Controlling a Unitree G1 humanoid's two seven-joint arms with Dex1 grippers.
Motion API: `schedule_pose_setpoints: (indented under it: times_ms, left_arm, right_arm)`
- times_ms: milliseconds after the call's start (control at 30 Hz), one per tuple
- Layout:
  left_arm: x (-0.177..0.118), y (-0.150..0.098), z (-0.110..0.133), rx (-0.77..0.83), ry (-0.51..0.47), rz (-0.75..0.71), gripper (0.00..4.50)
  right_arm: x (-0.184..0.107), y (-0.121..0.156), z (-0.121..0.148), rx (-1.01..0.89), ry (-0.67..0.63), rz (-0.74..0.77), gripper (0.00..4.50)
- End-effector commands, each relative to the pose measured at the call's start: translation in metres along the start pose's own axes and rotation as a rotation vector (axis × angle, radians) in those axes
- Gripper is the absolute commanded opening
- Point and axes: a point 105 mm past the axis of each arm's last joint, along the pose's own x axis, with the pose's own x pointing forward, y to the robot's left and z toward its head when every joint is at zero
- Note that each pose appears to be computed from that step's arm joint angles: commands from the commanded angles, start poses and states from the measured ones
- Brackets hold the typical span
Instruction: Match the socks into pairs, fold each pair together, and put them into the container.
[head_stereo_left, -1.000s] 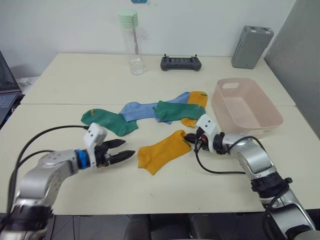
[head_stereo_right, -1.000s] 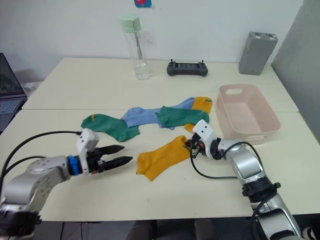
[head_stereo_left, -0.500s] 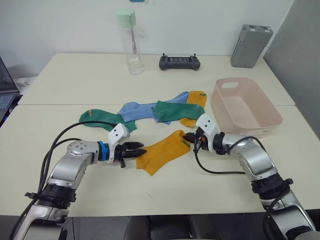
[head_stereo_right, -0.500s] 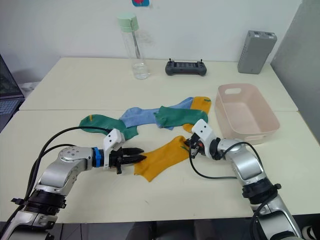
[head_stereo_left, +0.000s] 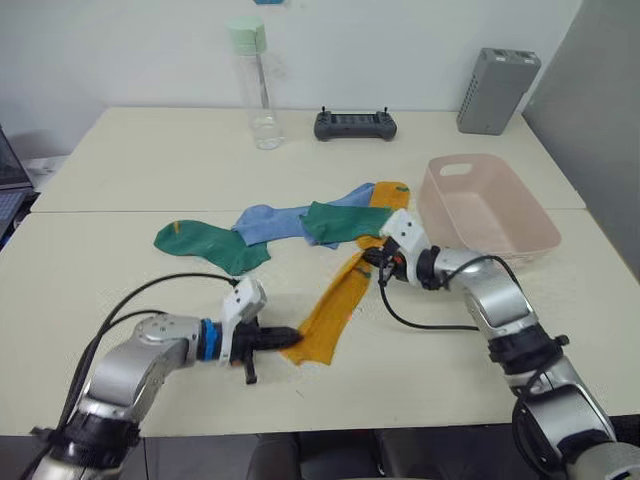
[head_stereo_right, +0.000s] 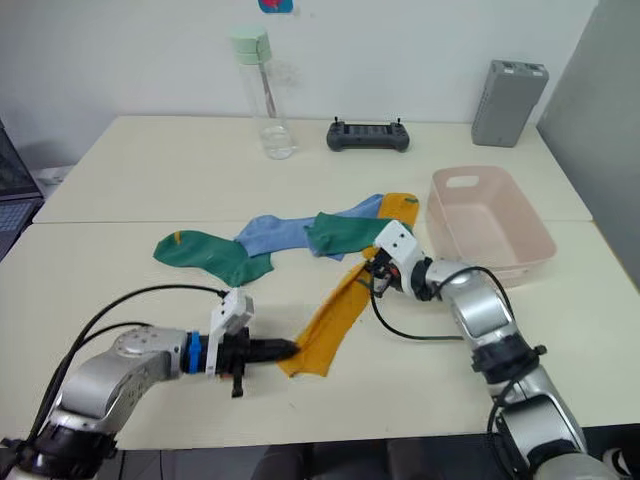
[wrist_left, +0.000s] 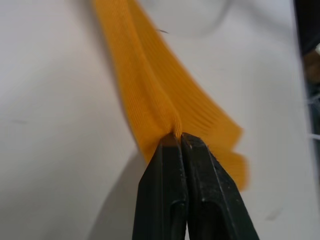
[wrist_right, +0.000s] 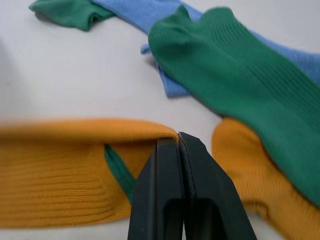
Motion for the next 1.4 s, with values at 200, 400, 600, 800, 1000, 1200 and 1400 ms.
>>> schedule_pose_setpoints:
  times_ms: [200,400,600,800,1000,1200,1400]
  left_arm:
    - [0.022,-0.025,0.025,-0.136,-0.136,-0.068,0.02]
    - [0.021,-0.027,0.019,-0.155,-0.122,-0.038,0.0]
    - [0.008,-0.021,0.018,-0.136,-0.136,0.017,1.23]
    - [-0.036,0.012,0.021,-0.029,-0.089,0.168,3.1]
    - [-0.04,0.058,0.057,0.144,-0.199,0.358,4.47]
    - [-0.012,0.076,0.087,0.26,-0.241,0.368,4.47]
    - [0.011,0.097,0.082,0.29,-0.173,0.38,4.47]
  right_arm:
    - [0.036,0.023,0.027,-0.163,-0.049,0.081,0.0]
    - [0.044,0.043,0.039,-0.184,-0.103,0.153,0.21]
    - [0.028,0.049,0.05,-0.121,-0.173,0.203,2.05]
    - [-0.013,0.039,0.041,-0.082,-0.196,0.164,4.15]
    - [-0.056,0.056,0.009,-0.061,-0.126,0.251,4.5]
    - [-0.079,0.076,-0.024,0.042,-0.008,0.306,4.5]
    - [-0.079,0.104,-0.039,0.158,0.049,0.365,4.5]
